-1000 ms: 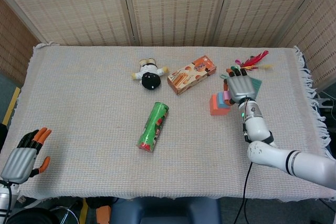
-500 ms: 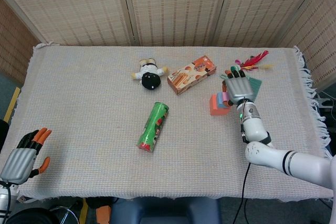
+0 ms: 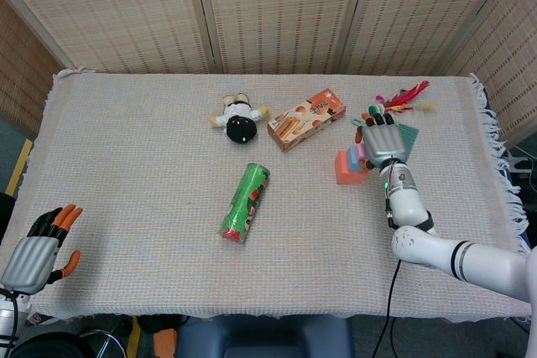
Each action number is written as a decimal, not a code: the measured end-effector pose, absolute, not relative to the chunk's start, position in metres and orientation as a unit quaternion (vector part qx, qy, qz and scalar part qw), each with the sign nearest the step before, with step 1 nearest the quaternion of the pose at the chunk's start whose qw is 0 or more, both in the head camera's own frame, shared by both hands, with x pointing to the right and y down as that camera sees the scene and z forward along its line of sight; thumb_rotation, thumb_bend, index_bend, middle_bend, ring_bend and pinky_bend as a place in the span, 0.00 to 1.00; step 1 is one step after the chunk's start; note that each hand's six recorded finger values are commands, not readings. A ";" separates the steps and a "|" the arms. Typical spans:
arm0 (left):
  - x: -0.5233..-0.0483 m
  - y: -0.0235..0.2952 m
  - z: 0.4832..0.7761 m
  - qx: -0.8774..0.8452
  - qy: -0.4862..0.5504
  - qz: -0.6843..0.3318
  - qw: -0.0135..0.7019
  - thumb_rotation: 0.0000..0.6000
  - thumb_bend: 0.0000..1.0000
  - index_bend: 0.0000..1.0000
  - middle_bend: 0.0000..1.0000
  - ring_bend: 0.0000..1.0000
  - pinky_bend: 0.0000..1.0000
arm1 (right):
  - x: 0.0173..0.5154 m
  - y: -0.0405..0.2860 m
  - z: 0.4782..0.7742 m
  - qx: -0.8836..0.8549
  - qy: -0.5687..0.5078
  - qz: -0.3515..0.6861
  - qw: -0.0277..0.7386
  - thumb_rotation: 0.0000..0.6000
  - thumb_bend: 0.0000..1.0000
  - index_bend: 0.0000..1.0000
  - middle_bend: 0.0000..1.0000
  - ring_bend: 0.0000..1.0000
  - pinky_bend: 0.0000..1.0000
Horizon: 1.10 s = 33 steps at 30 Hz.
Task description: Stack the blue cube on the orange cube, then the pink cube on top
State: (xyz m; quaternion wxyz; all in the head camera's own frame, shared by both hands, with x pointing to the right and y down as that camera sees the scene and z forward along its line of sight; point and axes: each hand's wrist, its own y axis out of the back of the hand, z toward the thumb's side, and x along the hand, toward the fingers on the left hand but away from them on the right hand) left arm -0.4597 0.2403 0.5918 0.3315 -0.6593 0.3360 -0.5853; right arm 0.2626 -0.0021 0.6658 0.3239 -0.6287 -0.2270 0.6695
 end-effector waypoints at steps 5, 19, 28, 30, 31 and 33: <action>-0.460 0.240 0.592 -0.659 0.336 -0.585 0.331 1.00 0.45 0.01 0.00 0.00 0.09 | 0.264 -0.003 0.662 -0.630 -0.231 0.668 0.322 1.00 0.18 0.26 0.07 0.00 0.00; -0.457 0.241 0.589 -0.660 0.336 -0.582 0.336 1.00 0.45 0.01 0.00 0.00 0.09 | 0.280 0.005 0.636 -0.638 -0.251 0.654 0.320 1.00 0.18 0.01 0.02 0.00 0.00; -0.457 0.242 0.576 -0.651 0.356 -0.569 0.354 1.00 0.45 0.00 0.00 0.00 0.10 | 0.315 0.078 0.601 -0.642 -0.280 0.594 0.396 1.00 0.18 0.00 0.01 0.00 0.00; -0.456 0.242 0.572 -0.650 0.361 -0.563 0.361 1.00 0.45 0.00 0.00 0.00 0.10 | 0.331 0.109 0.592 -0.636 -0.299 0.578 0.415 1.00 0.18 0.00 0.00 0.00 0.00; -0.455 0.242 0.570 -0.649 0.363 -0.560 0.366 1.00 0.45 0.00 0.00 0.00 0.10 | 0.339 0.125 0.589 -0.633 -0.309 0.573 0.419 1.00 0.18 0.00 0.00 0.00 0.00; -0.454 0.244 0.569 -0.648 0.365 -0.556 0.371 1.00 0.45 0.00 0.00 0.00 0.10 | 0.356 0.164 0.580 -0.627 -0.335 0.563 0.422 1.00 0.18 0.00 0.00 0.00 0.00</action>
